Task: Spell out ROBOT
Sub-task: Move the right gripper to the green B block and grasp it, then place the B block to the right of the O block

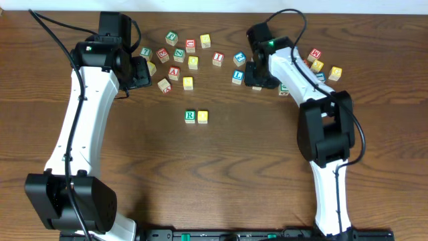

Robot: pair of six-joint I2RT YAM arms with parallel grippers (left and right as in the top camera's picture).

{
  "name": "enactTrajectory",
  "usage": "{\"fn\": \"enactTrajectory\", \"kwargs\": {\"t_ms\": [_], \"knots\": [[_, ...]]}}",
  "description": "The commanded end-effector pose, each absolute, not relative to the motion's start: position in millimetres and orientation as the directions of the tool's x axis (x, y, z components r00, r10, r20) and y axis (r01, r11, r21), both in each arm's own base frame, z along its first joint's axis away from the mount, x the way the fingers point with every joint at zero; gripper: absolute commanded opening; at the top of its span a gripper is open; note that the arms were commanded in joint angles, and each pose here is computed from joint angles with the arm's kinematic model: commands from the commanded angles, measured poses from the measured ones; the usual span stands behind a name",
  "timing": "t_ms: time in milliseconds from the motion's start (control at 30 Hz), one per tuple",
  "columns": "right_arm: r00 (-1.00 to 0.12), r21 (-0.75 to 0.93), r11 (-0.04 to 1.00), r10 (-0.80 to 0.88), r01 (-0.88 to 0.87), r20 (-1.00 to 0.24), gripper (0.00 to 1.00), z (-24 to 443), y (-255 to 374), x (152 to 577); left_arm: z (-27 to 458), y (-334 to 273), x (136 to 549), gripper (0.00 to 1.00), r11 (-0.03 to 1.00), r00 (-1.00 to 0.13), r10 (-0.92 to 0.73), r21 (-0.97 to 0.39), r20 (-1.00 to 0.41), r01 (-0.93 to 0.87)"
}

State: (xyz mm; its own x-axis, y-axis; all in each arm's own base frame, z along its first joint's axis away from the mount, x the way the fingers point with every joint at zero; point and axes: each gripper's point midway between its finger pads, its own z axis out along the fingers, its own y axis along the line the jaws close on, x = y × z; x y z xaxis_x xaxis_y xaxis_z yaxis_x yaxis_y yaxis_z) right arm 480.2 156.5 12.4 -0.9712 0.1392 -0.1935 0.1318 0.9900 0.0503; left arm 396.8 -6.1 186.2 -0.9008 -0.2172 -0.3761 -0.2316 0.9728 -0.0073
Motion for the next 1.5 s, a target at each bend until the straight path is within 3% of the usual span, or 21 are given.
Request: {"fn": "enactTrajectory", "kwargs": {"t_ms": [0,333,567,900,1133,1467], "knots": [[-0.969,0.019,0.993,0.119,0.117,-0.216,0.41,10.1,154.5,485.8,201.2,-5.6,397.5,0.65,0.974,-0.887,-0.215,-0.018,-0.41,-0.227],[-0.967,0.017,0.999,0.041,0.038,-0.251,0.39,12.5,157.5,494.6,201.2,-5.6,397.5,0.65,0.974,-0.887,-0.215,-0.018,-0.41,-0.227],[-0.972,0.009,0.999,0.035,0.034,-0.234,0.26,14.8,156.7,490.1,201.2,-5.6,397.6,0.65,0.974,-0.887,-0.215,-0.018,-0.41,-0.227],[-0.963,0.042,0.999,0.035,0.025,-0.268,0.2,61.6,162.0,489.8,201.2,-5.6,397.6,0.65,0.974,-0.887,-0.215,-0.018,-0.41,-0.227],[-0.977,0.101,0.993,-0.035,-0.058,-0.208,0.15,80.9,199.8,455.3,201.3,-5.6,397.9,0.65,0.974,-0.886,-0.215,-0.018,-0.411,-0.227],[-0.988,0.066,0.988,-0.135,-0.14,-0.074,0.16,42.4,257.3,384.7,201.7,-5.4,398.8,0.65,0.974,-0.884,-0.215,-0.019,-0.415,-0.228]]}}
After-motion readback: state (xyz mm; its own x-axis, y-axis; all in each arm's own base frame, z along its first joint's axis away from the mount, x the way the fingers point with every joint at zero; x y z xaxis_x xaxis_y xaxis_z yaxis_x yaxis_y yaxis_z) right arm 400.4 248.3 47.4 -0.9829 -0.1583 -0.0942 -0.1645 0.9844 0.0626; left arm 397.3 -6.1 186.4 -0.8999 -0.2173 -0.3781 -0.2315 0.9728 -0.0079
